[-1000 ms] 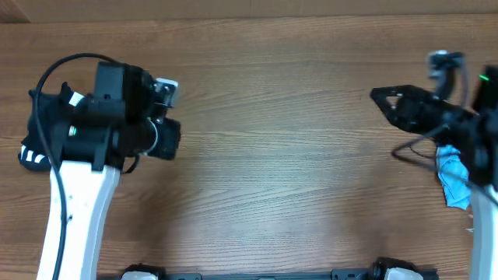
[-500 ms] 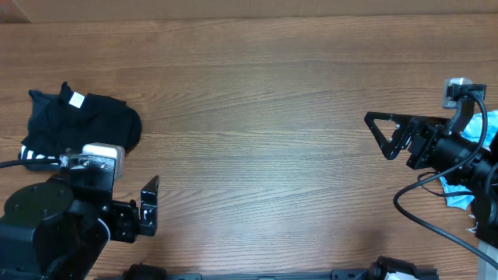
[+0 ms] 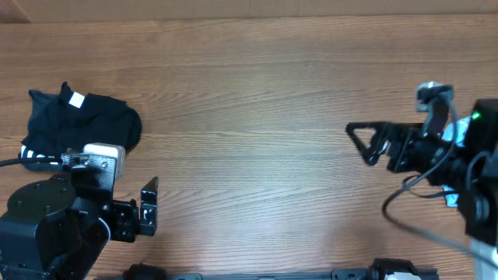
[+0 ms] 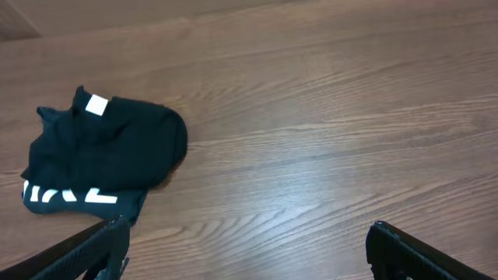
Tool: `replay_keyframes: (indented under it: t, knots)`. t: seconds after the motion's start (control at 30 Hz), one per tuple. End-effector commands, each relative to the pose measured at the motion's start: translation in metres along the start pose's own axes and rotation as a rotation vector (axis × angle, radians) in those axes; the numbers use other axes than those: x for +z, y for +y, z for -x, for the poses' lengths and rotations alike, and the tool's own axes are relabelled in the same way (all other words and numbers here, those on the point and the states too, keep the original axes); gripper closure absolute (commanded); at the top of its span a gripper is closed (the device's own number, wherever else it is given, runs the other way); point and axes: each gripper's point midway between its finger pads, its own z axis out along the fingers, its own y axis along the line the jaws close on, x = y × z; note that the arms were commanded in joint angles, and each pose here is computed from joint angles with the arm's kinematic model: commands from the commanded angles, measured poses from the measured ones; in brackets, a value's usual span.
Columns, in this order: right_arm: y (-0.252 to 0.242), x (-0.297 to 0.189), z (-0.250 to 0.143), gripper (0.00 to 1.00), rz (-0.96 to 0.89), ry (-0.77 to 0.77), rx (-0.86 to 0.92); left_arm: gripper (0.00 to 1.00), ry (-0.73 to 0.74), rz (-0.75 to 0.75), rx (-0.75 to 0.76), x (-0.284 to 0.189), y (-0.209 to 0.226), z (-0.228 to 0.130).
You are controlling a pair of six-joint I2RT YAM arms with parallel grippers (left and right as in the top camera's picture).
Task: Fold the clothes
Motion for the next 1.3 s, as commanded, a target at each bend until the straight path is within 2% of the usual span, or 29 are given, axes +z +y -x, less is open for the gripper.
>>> replay_keyframes:
  t: [0.0,0.1,0.2,0.33,0.5,0.73,1.27]
  knots:
    - [0.004,-0.026,0.009,0.0,-0.159,-0.195,-0.189,0.0,-0.006,0.011,-0.012,-0.001,0.002,0.002]
    - [0.0,-0.039,-0.014,0.0,-0.168,-0.284,-0.236,0.0,-0.006,0.01,-0.012,-0.001,0.002,0.002]
    - [-0.036,-0.031,-0.035,0.0,-0.27,-0.353,-0.232,0.0,-0.006,0.01,-0.012,-0.001,0.002,0.002]
    - [-0.085,0.018,-0.102,0.0,-0.279,-0.301,-0.216,0.0,-0.006,0.011,-0.012,-0.001,0.002,0.002]
    - [-0.124,0.067,-0.146,0.0,-0.256,-0.306,-0.205,0.0,-0.006,0.011,-0.012,-0.001,0.002,0.002]
    - [-0.124,0.087,-0.161,0.0,-0.162,-0.344,-0.236,0.0,-0.006,0.01,-0.012,-0.001,0.002,0.002]
    - [-0.124,0.087,-0.161,0.0,-0.163,-0.343,-0.236,0.0,-0.006,0.01,-0.012,-0.001,0.002,0.002]
